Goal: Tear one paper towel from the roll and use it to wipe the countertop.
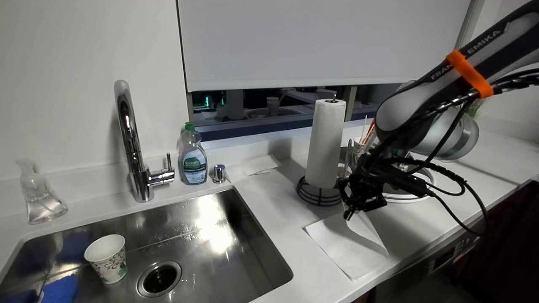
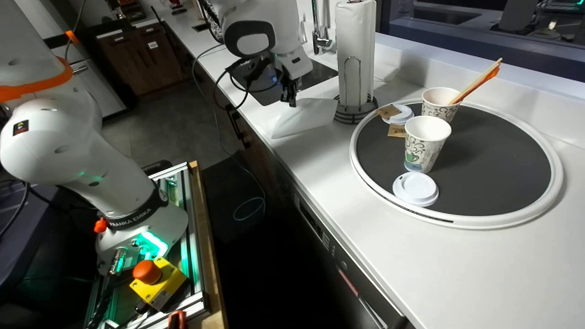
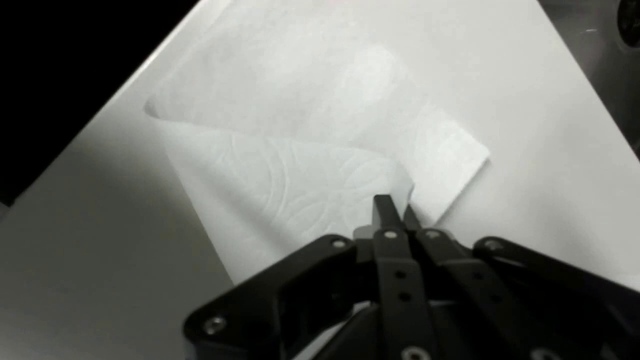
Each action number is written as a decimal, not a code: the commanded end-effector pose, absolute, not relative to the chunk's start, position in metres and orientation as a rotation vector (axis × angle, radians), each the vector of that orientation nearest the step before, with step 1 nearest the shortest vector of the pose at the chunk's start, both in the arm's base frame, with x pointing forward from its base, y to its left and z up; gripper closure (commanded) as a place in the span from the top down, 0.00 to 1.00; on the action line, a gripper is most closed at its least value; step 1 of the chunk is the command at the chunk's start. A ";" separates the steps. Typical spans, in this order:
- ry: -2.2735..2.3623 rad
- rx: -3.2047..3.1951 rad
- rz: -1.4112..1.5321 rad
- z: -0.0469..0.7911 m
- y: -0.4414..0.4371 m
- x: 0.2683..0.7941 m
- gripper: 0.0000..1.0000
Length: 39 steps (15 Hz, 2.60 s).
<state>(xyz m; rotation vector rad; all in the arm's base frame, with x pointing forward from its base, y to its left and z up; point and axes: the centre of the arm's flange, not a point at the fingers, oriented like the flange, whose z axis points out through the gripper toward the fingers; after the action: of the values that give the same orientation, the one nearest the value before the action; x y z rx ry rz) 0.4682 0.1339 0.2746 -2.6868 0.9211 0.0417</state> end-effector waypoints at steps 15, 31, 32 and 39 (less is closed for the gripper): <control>0.912 -2.714 0.152 0.230 0.137 0.493 0.00; 1.673 -2.468 0.195 0.205 -0.005 0.408 0.00; 1.740 -2.431 0.192 0.204 -0.020 0.406 0.00; 2.164 -2.160 0.189 0.208 -0.124 0.405 0.00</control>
<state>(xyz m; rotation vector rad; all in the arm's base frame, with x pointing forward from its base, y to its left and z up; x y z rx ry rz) 0.4104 -0.0895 0.2183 -2.2429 2.0027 0.1593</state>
